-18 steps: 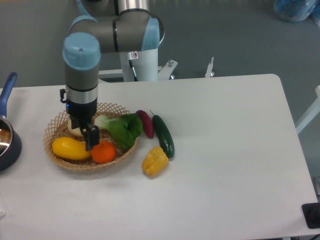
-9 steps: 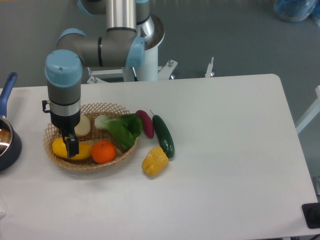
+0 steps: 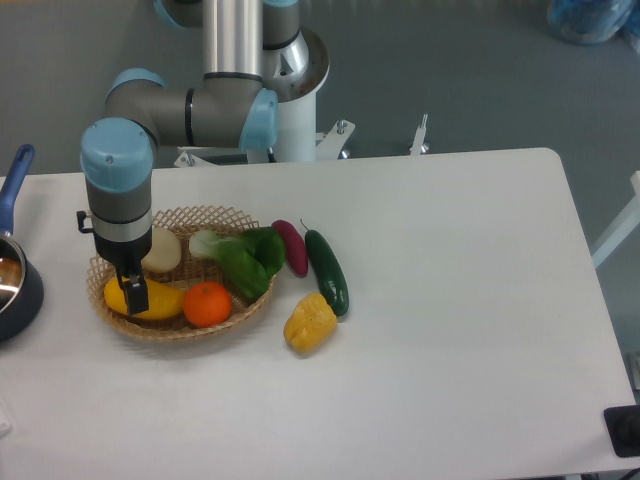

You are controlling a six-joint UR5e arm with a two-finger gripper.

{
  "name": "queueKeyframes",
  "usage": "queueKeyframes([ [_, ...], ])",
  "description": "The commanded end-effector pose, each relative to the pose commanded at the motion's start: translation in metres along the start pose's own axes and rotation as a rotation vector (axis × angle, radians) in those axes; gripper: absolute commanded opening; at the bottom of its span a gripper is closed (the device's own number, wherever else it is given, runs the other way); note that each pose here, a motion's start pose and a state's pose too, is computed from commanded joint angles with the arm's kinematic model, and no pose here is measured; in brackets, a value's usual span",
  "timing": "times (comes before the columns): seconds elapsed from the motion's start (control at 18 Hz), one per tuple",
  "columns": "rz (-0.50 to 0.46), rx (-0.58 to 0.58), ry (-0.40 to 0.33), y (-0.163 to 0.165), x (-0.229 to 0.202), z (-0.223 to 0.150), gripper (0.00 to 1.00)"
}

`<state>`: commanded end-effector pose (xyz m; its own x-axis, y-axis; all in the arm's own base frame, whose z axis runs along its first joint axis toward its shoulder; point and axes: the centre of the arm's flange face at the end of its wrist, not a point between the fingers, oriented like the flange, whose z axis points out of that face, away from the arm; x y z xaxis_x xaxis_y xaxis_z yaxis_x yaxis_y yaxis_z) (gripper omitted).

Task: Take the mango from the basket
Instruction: 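Close the gripper around the yellow mango inside the basket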

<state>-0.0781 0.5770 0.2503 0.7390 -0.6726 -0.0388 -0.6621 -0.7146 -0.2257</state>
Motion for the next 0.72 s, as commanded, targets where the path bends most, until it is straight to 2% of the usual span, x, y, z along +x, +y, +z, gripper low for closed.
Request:
queueKeyframes([
  [0.72, -0.004, -0.061, 0.055, 0.007, -0.001, 0.044, 1.0],
])
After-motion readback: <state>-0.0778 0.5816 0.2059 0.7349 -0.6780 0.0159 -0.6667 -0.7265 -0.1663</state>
